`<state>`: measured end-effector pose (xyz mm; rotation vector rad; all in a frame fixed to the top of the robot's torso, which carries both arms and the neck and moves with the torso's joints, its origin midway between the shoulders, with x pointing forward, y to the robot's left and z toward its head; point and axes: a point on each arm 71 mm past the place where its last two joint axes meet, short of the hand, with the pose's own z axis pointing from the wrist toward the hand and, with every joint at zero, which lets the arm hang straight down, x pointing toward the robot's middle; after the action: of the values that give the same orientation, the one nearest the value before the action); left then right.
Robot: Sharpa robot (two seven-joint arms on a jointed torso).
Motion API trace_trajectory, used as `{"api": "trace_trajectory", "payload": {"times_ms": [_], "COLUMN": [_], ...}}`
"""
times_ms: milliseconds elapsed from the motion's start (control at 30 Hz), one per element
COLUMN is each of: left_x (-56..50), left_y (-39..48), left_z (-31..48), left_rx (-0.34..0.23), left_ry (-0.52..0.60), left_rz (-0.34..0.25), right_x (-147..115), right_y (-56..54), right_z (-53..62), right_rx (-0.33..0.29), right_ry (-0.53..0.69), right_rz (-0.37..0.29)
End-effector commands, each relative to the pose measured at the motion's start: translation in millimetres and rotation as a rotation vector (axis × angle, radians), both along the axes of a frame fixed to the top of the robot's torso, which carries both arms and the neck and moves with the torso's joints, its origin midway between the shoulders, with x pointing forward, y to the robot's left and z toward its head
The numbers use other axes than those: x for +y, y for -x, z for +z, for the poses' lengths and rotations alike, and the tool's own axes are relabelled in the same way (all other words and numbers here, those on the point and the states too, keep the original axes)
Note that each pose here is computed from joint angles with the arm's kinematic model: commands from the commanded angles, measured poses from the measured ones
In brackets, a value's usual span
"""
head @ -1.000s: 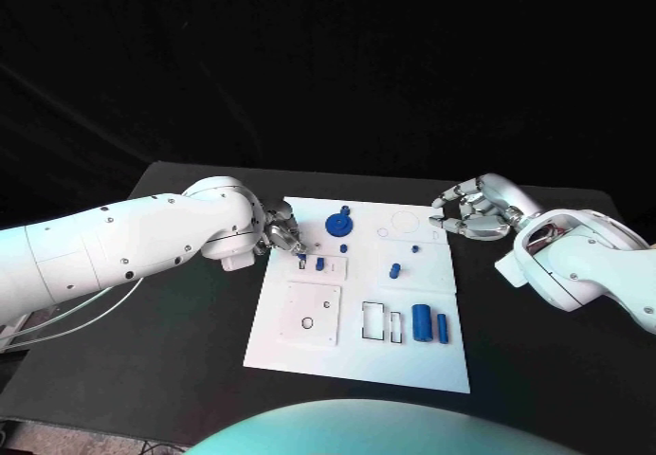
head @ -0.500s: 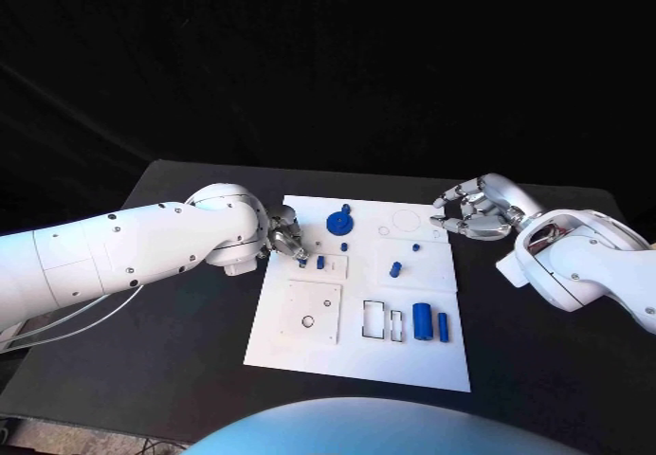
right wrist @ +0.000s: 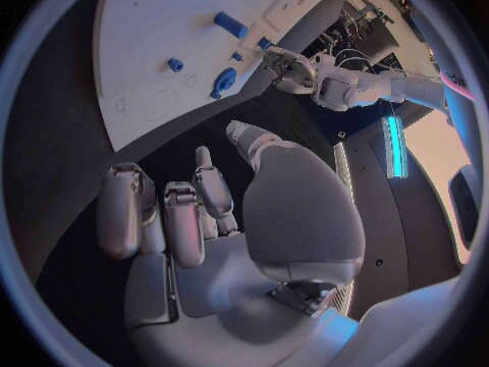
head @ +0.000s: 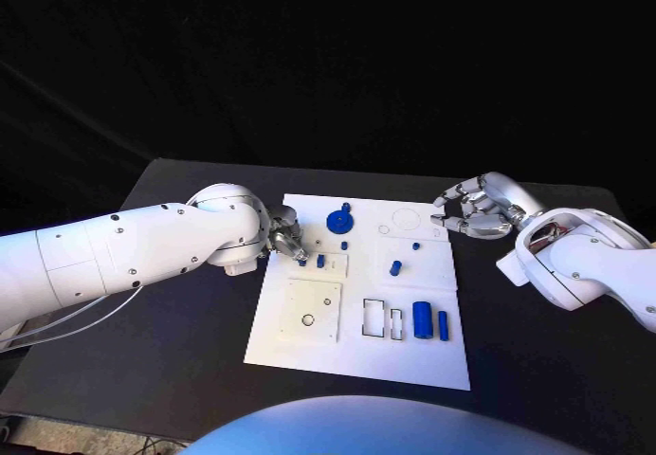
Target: Assemble the parts on the task board
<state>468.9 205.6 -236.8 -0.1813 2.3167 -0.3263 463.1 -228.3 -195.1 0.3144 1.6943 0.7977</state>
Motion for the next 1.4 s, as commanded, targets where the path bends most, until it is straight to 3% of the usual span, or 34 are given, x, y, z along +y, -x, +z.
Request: {"api": "trace_trajectory", "payload": {"times_ms": [33,1400], "left_x": [-1.4,-1.1], "left_y": [1.7,3.7], "left_z": [-1.7,-3.5], "left_rx": [0.011,0.031], "left_ry": [-0.024,-0.033], "left_rz": [-0.020,-0.027], "right_x": [0.7,0.4], "right_y": [0.5,0.7], "right_z": [-0.5,-0.4], "right_rx": [0.002,0.002], "right_ry": [0.004,0.004], "right_rz": [0.008,0.006]}}
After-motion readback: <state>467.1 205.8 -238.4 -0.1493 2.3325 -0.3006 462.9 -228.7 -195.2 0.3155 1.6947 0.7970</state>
